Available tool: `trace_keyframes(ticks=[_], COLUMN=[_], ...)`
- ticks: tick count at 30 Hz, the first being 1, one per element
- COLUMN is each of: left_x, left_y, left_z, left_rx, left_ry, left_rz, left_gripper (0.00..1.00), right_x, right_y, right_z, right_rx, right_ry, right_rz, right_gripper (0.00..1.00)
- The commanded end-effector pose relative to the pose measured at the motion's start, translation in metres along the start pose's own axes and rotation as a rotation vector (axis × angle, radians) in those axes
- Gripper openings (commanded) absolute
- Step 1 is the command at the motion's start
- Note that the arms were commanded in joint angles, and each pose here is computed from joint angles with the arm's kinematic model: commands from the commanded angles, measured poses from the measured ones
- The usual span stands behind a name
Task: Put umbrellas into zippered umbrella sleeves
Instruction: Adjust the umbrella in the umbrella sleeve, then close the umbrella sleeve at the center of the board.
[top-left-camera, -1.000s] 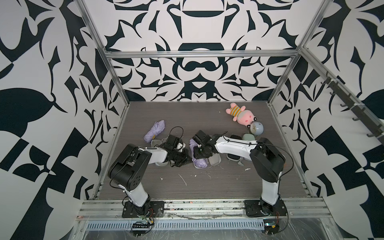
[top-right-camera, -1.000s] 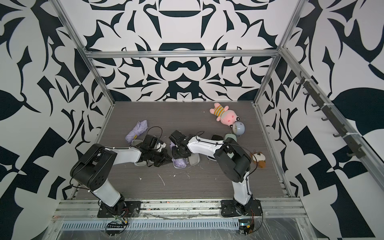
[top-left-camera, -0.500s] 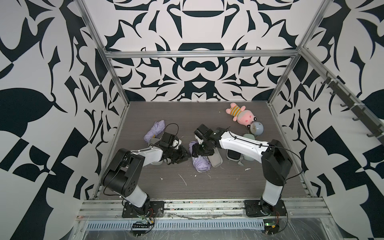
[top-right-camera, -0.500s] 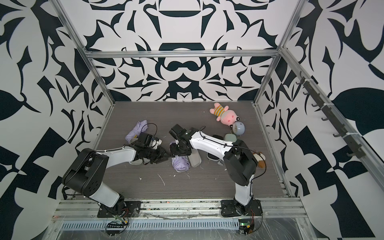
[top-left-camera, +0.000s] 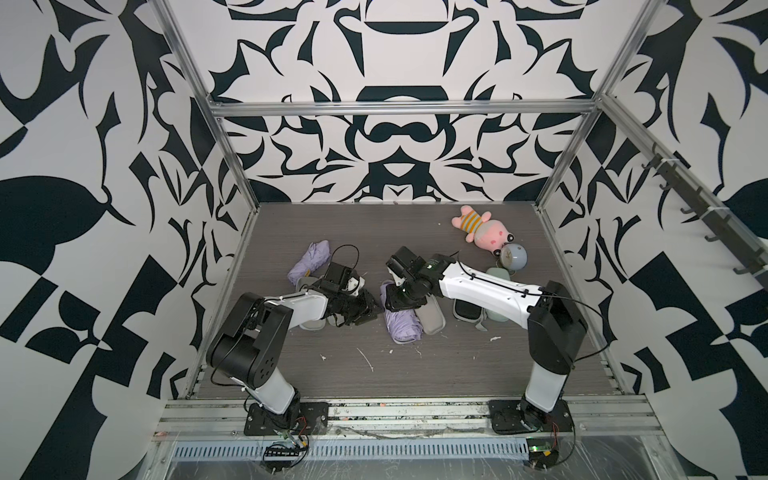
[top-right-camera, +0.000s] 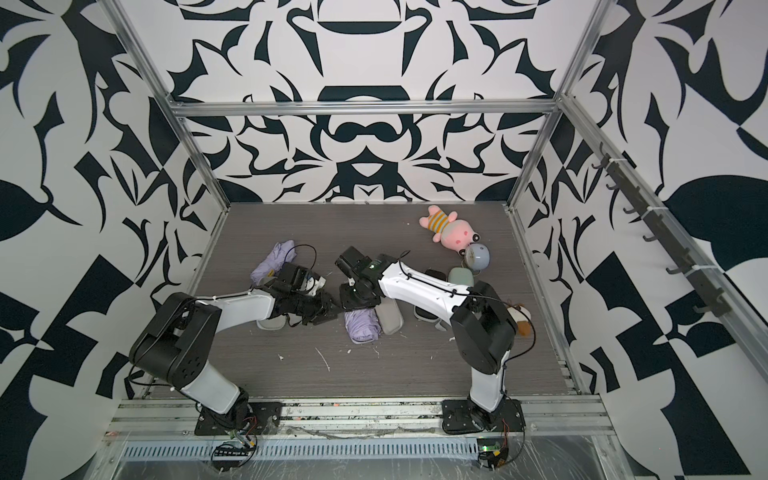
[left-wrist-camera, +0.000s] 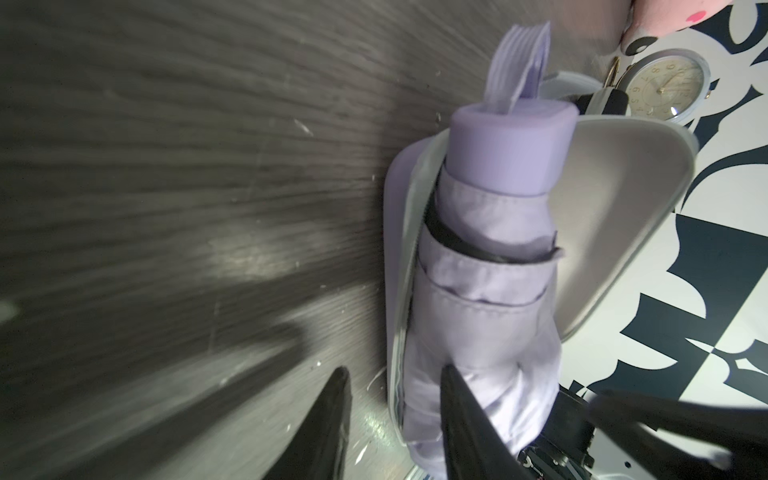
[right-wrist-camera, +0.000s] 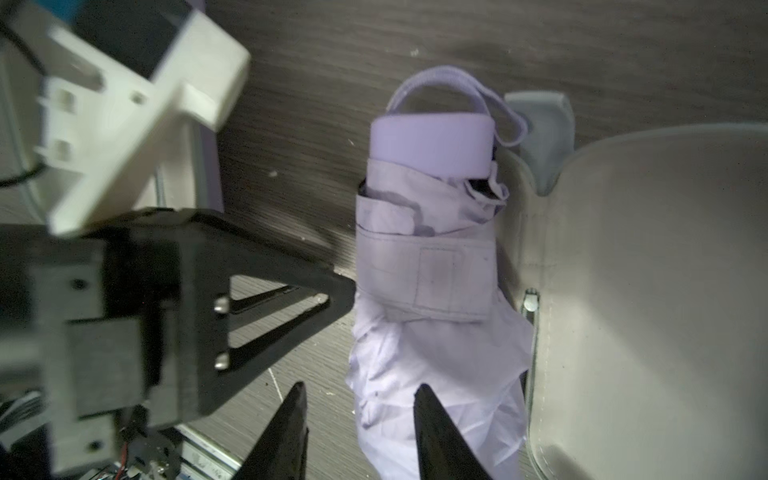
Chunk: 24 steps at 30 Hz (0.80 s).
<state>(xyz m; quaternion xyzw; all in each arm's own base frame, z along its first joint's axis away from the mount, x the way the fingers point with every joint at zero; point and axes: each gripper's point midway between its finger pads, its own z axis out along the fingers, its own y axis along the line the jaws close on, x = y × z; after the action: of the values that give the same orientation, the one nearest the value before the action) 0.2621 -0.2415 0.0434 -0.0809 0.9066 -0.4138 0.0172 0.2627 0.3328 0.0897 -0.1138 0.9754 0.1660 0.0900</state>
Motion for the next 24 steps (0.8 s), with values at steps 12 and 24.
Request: trace_keyframes(ticks=[12, 24], left_x=[-0.001, 0.012], left_y=[-0.009, -0.016], left_z=[-0.016, 0.017], left_rx=[0.018, 0.033], left_ry=[-0.008, 0.026], left_rz=[-0.006, 0.001], left_gripper=[0.51, 0.62], right_x=[-0.027, -0.007], right_y=[0.019, -0.088], right_z=[-0.071, -0.062], right_rx=[-0.215, -0.312], right_ry=[-0.130, -0.091], right_rz=[-0.106, 0.104], right_gripper=[0.63, 0.79])
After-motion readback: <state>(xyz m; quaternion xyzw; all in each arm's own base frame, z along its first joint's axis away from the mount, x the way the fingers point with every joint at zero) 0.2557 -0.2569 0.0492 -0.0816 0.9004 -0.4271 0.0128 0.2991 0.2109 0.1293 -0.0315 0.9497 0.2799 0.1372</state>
